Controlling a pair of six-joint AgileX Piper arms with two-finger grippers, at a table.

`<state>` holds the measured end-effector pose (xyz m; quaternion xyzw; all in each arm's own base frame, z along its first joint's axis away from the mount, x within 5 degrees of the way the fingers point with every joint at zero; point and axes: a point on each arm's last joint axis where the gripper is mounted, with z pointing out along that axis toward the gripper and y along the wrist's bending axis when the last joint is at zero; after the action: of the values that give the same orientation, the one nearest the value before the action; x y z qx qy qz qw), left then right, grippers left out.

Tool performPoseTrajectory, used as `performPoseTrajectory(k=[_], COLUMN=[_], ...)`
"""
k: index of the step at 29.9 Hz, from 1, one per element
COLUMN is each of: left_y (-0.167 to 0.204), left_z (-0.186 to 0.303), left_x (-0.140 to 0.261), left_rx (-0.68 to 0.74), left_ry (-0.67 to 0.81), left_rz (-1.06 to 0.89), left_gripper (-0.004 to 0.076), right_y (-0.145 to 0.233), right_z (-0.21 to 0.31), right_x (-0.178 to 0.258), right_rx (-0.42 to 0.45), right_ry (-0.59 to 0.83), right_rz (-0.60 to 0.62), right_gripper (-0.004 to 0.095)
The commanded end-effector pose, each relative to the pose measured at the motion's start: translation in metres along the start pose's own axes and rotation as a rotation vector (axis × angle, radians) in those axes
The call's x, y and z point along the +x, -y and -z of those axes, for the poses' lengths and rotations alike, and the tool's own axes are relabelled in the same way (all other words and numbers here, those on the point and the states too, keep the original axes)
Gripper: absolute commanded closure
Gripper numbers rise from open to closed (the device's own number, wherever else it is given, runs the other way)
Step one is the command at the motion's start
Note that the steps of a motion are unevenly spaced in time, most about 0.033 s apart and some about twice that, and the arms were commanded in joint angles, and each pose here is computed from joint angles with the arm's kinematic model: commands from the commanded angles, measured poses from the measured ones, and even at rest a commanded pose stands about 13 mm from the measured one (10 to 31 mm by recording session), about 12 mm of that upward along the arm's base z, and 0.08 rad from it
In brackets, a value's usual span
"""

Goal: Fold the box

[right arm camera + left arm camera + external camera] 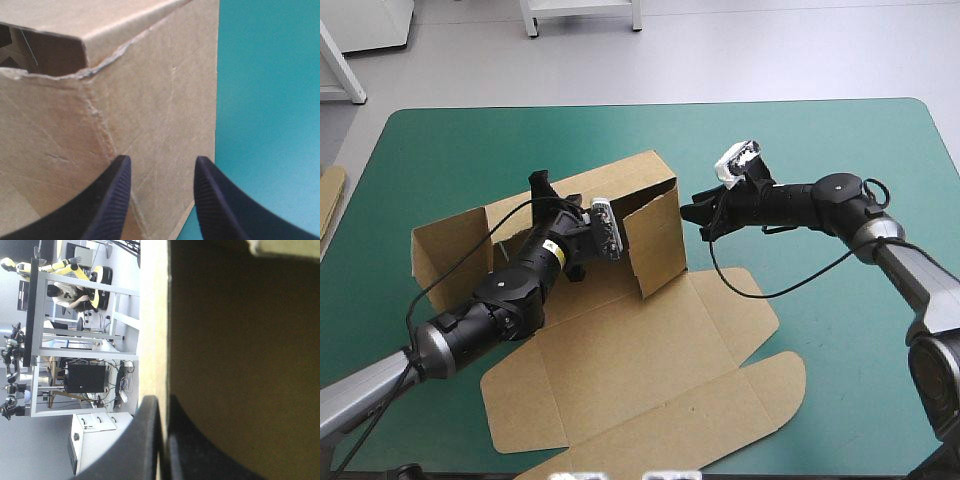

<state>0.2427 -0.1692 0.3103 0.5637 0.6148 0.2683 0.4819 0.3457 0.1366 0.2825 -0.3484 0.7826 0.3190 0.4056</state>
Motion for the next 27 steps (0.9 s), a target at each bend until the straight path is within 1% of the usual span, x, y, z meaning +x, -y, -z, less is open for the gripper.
performPoseTrajectory(k=[1, 7, 9, 11, 13, 16, 21, 25, 27], left_y=[-0.01, -0.01, -0.01, -0.01, -0.01, -0.01, -0.01, -0.01, -0.01], left_z=[0.008, 0.008, 0.008, 0.008, 0.008, 0.008, 0.008, 0.008, 0.008], left_x=[-0.006, -0.006, -0.006, -0.006, -0.006, -0.006, -0.006, -0.006, -0.006], left_rx=[-0.017, -0.018, -0.018, -0.018, -0.018, -0.018, -0.018, -0.018, -0.017], left_ry=[0.059, 0.057, 0.057, 0.057, 0.057, 0.057, 0.057, 0.057, 0.057], left_rz=[0.058, 0.058, 0.058, 0.058, 0.058, 0.058, 0.058, 0.062, 0.065], left_gripper=[0.0732, 0.0732, 0.0732, 0.0733, 0.0732, 0.0732, 0.0732, 0.0732, 0.0732], right_y=[-0.015, -0.019, -0.018, -0.015, -0.015, -0.018, -0.018, -0.021, -0.027], right_z=[0.017, 0.017, 0.017, 0.016, 0.016, 0.016, 0.016, 0.013, 0.008], right_x=[-0.019, -0.018, -0.017, -0.018, -0.019, -0.019, -0.021, -0.021, -0.022], right_rx=[-0.054, -0.097, -0.091, -0.059, -0.052, -0.083, -0.087, -0.089, -0.092], right_ry=[0.064, 0.044, 0.043, 0.053, 0.06, 0.065, 0.085, 0.081, 0.064], right_rz=[0.01, 0.005, 0.011, 0.031, 0.038, 0.031, 0.013, 0.016, 0.044], right_gripper=[0.0416, 0.0403, 0.0402, 0.0401, 0.0382, 0.034, 0.028, 0.0272, 0.0271])
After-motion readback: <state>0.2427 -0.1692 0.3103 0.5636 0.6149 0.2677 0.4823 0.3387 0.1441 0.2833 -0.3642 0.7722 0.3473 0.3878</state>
